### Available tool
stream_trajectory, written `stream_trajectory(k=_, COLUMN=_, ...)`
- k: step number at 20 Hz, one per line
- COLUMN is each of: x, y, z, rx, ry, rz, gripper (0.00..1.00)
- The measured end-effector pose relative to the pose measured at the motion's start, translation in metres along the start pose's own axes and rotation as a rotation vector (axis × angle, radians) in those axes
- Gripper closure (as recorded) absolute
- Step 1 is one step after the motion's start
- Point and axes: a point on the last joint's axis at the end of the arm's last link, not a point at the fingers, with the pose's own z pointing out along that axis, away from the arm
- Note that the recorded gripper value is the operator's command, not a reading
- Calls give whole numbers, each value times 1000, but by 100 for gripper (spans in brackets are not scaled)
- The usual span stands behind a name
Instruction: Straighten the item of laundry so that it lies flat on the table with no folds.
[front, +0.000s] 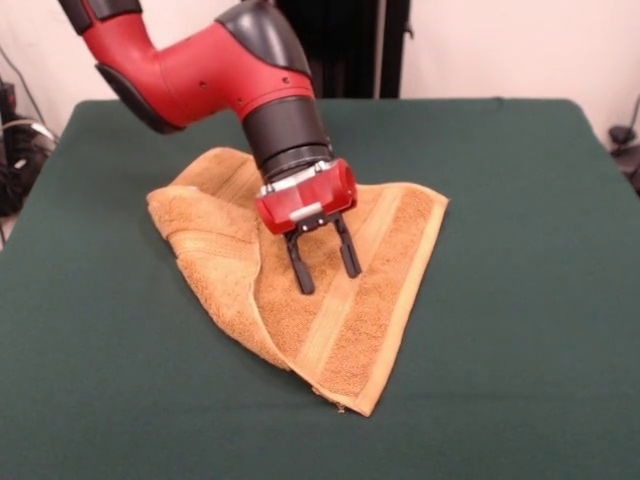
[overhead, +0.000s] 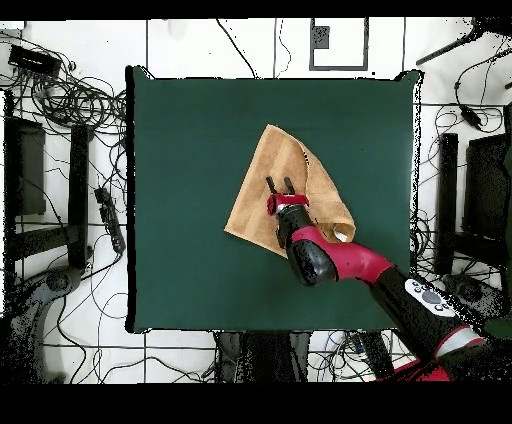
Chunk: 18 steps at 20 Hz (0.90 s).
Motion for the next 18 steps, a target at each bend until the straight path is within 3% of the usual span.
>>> stream_trajectory(k=18, x=-16, y=-31, z=-22, rx=44, ry=48, rz=-98, gripper=0)
